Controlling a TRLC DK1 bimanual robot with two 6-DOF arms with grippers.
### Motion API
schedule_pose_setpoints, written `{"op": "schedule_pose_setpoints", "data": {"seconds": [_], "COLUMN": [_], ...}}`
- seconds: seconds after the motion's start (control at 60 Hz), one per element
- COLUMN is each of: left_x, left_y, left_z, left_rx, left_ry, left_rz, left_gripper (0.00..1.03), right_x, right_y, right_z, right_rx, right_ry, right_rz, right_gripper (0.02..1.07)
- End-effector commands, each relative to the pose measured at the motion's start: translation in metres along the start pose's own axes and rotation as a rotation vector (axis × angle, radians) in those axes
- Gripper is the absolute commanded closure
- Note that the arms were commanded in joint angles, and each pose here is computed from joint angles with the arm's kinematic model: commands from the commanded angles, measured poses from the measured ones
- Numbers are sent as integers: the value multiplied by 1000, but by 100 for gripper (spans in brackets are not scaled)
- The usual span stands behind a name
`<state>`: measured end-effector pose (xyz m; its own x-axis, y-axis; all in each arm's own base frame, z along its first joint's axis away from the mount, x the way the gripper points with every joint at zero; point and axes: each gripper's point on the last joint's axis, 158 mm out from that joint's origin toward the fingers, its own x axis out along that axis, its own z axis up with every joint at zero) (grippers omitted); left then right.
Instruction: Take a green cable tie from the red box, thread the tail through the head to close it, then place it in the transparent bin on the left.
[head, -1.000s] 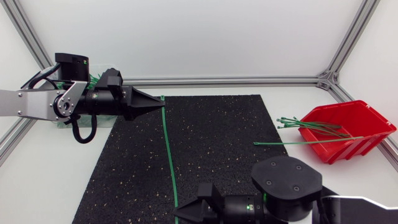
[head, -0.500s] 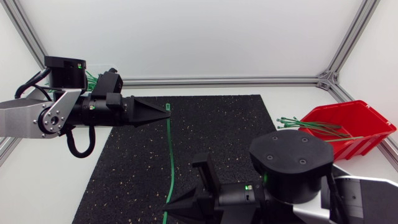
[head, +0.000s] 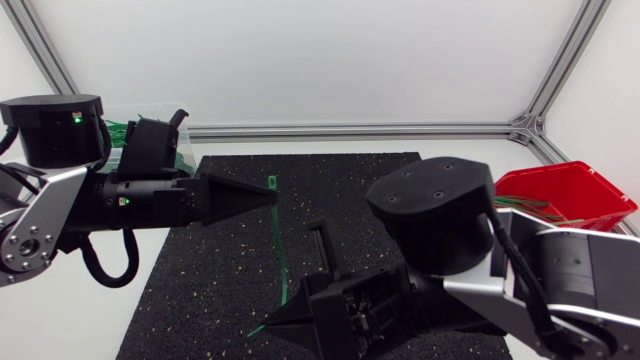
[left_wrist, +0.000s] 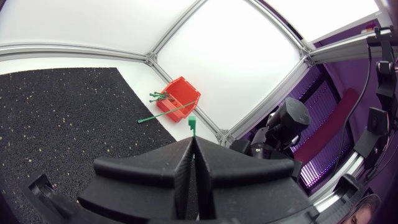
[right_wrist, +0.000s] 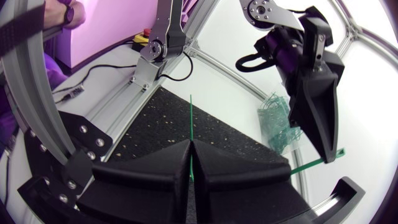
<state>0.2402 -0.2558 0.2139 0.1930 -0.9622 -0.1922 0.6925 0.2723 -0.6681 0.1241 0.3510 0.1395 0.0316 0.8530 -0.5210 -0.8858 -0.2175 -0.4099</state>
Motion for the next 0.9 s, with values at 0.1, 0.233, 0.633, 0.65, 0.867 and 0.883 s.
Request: {"op": "schedule_pose_setpoints", "data": {"seconds": [0.1, 0.233, 0.633, 0.65, 0.867, 0.883], "left_x": [-3, -2, -2, -2, -1, -1], "left_y": [-14, -18, -44, -45, -50, -49], "left_z": [-18, -29, -47, -48, -56, -57], "left_rx": [52, 87, 223, 233, 348, 362], "left_ry": [-6, -13, -57, -59, -93, -96], "left_rz": [16, 43, 65, 68, 116, 124], "left_gripper": [99, 99, 99, 99, 99, 99], "right_x": [-14, -18, -37, -38, -47, -47], "right_y": [-1, 2, 24, 25, 23, 23], "right_z": [21, 21, 30, 32, 44, 45], "right_rx": [237, 330, 743, 749, 832, 841], "right_ry": [-13, 29, 122, 120, 105, 107], "right_rz": [84, 120, 369, 376, 437, 445], "right_gripper": [101, 101, 101, 101, 101, 101]}}
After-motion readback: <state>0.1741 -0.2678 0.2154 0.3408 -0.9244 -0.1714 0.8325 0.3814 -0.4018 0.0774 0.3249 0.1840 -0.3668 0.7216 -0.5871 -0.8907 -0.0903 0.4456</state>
